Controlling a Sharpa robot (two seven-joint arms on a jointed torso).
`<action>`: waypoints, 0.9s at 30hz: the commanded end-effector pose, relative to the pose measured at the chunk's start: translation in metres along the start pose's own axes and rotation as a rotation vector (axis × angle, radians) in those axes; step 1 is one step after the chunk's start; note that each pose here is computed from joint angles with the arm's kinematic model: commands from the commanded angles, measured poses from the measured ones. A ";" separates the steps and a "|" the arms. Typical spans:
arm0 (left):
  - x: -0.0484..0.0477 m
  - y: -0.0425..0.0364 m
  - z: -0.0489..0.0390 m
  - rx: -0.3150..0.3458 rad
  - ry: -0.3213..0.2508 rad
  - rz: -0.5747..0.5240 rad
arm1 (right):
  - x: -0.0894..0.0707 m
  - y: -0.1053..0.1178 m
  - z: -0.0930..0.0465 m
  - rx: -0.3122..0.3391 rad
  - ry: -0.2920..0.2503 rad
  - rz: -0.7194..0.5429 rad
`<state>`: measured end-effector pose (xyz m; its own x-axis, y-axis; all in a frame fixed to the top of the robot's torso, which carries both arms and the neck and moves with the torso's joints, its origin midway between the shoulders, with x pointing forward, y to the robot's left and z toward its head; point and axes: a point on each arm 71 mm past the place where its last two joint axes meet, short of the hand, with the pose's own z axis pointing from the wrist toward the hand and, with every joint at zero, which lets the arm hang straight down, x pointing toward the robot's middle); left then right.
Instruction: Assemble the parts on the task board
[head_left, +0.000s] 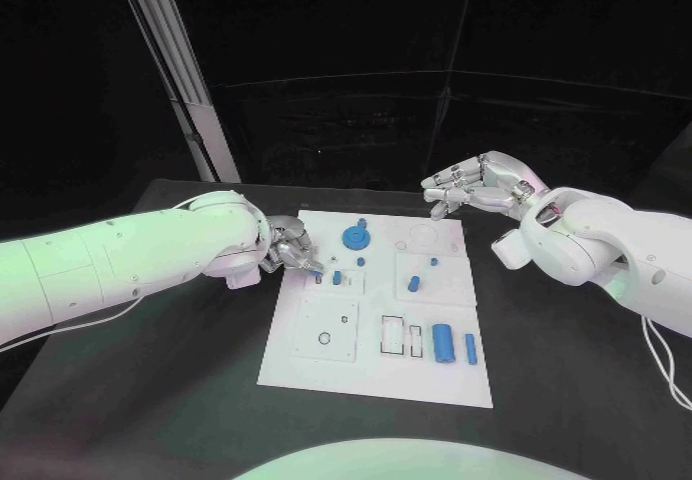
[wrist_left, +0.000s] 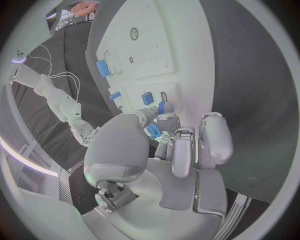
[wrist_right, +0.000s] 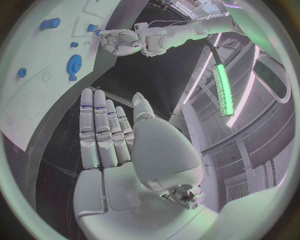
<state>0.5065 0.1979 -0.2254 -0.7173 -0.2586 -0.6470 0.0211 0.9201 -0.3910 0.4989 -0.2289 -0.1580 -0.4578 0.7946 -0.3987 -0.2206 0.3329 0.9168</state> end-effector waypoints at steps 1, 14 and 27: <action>0.0019 0.0014 0.0004 -0.034 0.014 0.021 | 0.000 0.002 0.000 -0.012 0.005 0.005; 0.0082 -0.0008 0.0033 -0.042 0.039 0.044 | 0.001 0.002 0.000 -0.016 0.005 0.005; 0.0103 -0.0012 0.0029 -0.040 0.048 0.048 | 0.002 0.003 0.001 -0.017 0.011 0.007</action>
<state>0.5019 0.1911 -0.2318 -0.7414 -0.2188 -0.6344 0.0305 0.9334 -0.3575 0.4986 -0.2274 -0.1580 -0.4605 0.7936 -0.3975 -0.2235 0.3297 0.9172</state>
